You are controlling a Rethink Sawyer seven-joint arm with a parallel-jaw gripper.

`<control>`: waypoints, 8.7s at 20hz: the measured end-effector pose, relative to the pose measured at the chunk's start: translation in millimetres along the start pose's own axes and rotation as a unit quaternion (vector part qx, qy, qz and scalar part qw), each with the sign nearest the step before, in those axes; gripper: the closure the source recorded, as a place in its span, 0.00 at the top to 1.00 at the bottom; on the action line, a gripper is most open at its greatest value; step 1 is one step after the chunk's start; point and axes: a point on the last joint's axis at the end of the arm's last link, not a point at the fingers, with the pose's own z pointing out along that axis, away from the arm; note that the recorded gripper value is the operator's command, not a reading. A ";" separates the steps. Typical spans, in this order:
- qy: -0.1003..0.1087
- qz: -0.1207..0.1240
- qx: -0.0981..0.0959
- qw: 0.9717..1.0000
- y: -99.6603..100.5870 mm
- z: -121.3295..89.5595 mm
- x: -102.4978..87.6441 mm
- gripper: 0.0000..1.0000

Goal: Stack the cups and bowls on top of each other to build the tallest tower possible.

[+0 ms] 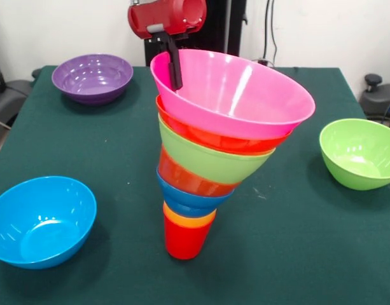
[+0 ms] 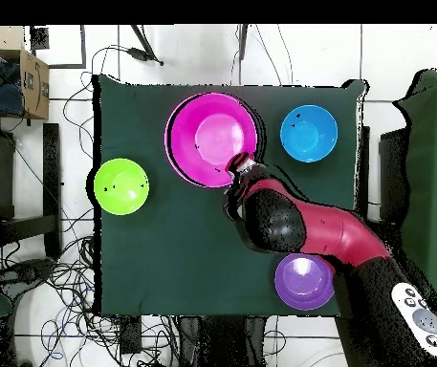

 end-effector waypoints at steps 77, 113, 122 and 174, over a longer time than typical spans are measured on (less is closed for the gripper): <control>-0.013 0.012 -0.008 1.000 -1.3 8.0 -21.9 1.00; -0.004 0.008 -0.004 1.000 -5.3 16.5 -20.0 1.00; 0.020 0.005 0.018 1.000 1.4 13.9 -35.3 1.00; -0.014 -0.024 -0.001 1.000 58.2 31.2 -66.3 1.00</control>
